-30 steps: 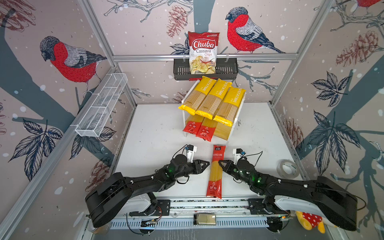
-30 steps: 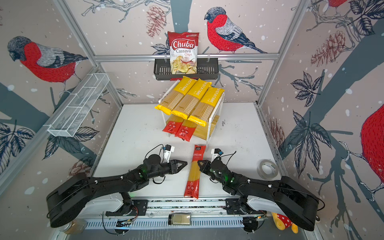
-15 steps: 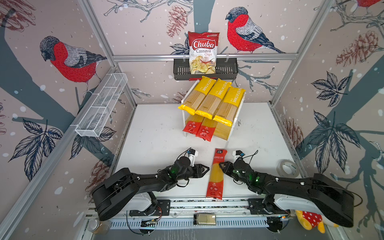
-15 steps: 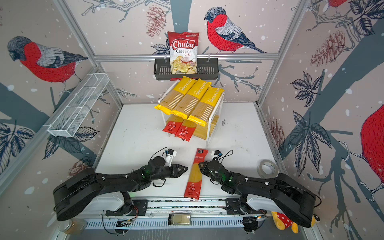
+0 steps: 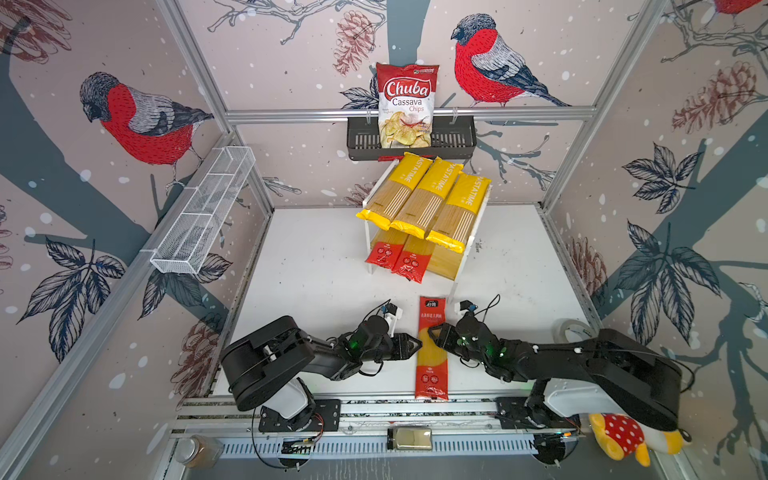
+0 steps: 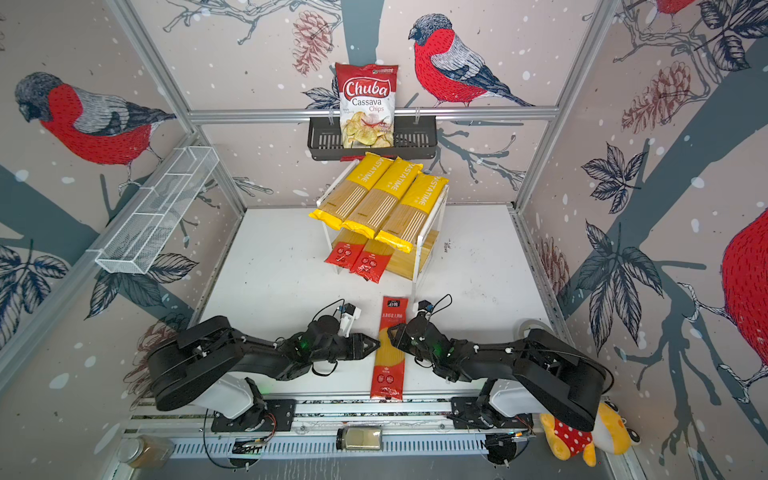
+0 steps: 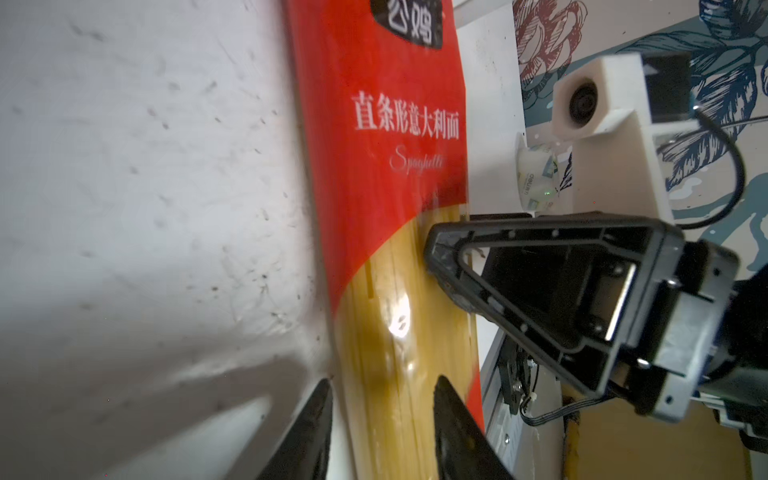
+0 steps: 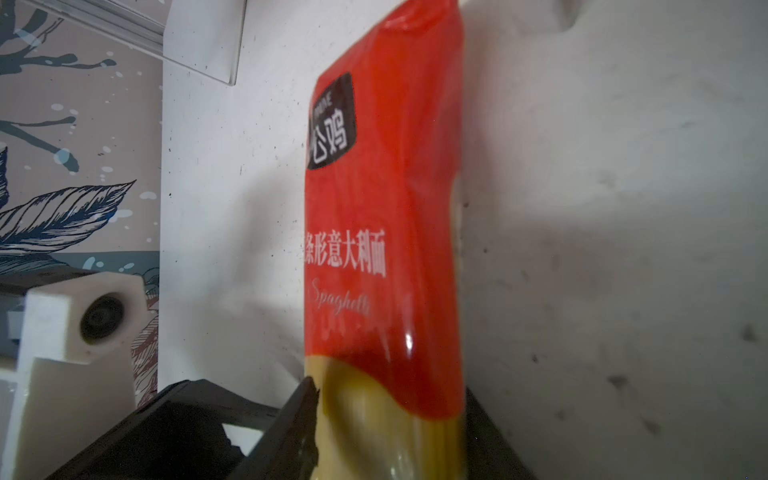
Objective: Place and organize the pasta boxes and bags onto the shelf
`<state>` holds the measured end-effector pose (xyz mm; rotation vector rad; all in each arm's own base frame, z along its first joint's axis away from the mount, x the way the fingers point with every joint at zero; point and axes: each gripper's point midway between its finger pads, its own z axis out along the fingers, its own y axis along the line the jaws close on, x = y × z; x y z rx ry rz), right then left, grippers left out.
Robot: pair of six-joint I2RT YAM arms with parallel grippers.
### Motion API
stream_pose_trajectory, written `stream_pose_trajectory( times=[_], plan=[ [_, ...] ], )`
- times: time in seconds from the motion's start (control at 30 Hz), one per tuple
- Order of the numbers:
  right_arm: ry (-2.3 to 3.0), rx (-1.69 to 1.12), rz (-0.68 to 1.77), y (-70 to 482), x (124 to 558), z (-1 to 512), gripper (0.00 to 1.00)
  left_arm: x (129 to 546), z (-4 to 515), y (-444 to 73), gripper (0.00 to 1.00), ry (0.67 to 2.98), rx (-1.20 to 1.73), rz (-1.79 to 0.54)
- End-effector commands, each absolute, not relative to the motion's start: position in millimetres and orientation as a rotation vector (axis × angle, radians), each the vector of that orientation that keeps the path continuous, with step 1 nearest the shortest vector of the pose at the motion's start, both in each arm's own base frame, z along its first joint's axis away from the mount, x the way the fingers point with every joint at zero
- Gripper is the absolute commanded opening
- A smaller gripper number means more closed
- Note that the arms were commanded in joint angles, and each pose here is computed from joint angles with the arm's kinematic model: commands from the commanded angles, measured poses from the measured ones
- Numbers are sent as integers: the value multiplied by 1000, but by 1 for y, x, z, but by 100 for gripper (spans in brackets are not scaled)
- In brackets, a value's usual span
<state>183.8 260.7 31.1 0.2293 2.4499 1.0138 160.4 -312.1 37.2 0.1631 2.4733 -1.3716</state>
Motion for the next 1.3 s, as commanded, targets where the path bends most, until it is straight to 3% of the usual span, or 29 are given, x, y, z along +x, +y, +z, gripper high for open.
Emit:
stream_pose_trajectory(
  times=[0.0,0.23,0.53,0.63,0.73,0.9,1.07,1.27],
  plan=[
    [2426,207,1084,265,179,36,41,161,53,-322,38,2403,176,-1472],
    [2276,208,1198,263,183,76,19,174,75,-310,38,2351,158,-1423],
    [2203,203,1234,264,188,100,11,196,102,-284,40,2300,121,-1265],
    [2302,221,1089,253,190,77,19,194,95,-282,42,2315,117,-1261],
    [2372,269,981,236,189,58,40,185,87,-291,48,2349,153,-1316],
    [2457,269,906,219,187,33,53,176,72,-313,52,2392,201,-1335],
    [2497,211,957,223,183,21,55,170,55,-329,50,2434,212,-1380],
    [2494,79,1070,260,181,25,50,166,43,-338,30,2455,203,-1446]
  ],
)
